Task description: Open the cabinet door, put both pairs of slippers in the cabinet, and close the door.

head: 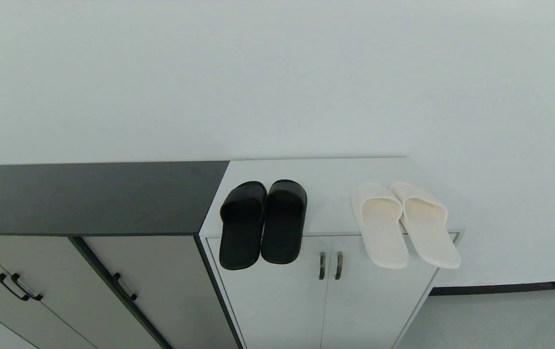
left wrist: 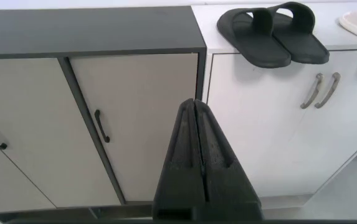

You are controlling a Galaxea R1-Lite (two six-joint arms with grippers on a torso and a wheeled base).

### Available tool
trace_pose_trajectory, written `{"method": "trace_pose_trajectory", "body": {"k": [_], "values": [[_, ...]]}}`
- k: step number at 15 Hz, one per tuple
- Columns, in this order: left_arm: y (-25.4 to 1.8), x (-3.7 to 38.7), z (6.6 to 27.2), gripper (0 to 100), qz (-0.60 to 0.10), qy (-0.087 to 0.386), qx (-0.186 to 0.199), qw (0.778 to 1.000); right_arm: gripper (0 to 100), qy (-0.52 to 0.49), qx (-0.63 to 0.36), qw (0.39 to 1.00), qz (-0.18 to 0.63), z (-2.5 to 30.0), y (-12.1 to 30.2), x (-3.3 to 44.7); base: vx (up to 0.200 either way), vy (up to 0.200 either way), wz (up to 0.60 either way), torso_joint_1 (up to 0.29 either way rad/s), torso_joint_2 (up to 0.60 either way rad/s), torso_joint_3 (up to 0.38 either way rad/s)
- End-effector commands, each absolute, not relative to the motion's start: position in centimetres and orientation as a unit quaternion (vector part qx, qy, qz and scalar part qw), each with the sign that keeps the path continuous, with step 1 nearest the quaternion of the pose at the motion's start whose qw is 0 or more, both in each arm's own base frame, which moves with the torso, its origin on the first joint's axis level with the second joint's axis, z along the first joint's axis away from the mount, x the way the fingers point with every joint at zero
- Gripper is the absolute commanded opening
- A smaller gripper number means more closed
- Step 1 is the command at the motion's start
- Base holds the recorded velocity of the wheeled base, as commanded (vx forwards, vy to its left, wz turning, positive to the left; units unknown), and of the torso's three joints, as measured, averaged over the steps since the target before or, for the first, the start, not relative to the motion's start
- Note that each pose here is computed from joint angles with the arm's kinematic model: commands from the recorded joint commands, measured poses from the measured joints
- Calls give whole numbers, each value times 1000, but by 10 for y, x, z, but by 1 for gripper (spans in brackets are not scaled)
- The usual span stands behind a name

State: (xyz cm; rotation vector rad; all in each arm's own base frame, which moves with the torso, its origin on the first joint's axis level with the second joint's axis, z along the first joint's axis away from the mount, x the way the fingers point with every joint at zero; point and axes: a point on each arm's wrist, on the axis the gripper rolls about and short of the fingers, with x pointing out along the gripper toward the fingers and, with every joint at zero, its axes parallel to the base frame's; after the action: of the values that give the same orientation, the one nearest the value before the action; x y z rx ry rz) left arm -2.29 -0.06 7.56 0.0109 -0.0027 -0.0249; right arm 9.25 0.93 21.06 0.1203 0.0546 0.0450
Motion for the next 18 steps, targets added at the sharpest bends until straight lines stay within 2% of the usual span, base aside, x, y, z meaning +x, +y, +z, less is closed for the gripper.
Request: {"method": "trace_pose_trajectory", "body": {"k": [1,6,12,18], "values": [[-1,-23,76,0,-13,-1,4,1000,100,139,29,990,10,163,50,190,0,0,0,0,0,0],[-1,-23,76,0,-13,-1,2,1000,100,134,21,991,1,135,97,255,0,0,0,0,0,0],[-1,-23,76,0,-12,-1,2,1000,100,130,24,991,5,128,131,280,0,0,0,0,0,0],[-1,-23,76,0,-12,-1,2,1000,100,134,22,991,0,117,141,301,0,0,0,0,0,0]]}}
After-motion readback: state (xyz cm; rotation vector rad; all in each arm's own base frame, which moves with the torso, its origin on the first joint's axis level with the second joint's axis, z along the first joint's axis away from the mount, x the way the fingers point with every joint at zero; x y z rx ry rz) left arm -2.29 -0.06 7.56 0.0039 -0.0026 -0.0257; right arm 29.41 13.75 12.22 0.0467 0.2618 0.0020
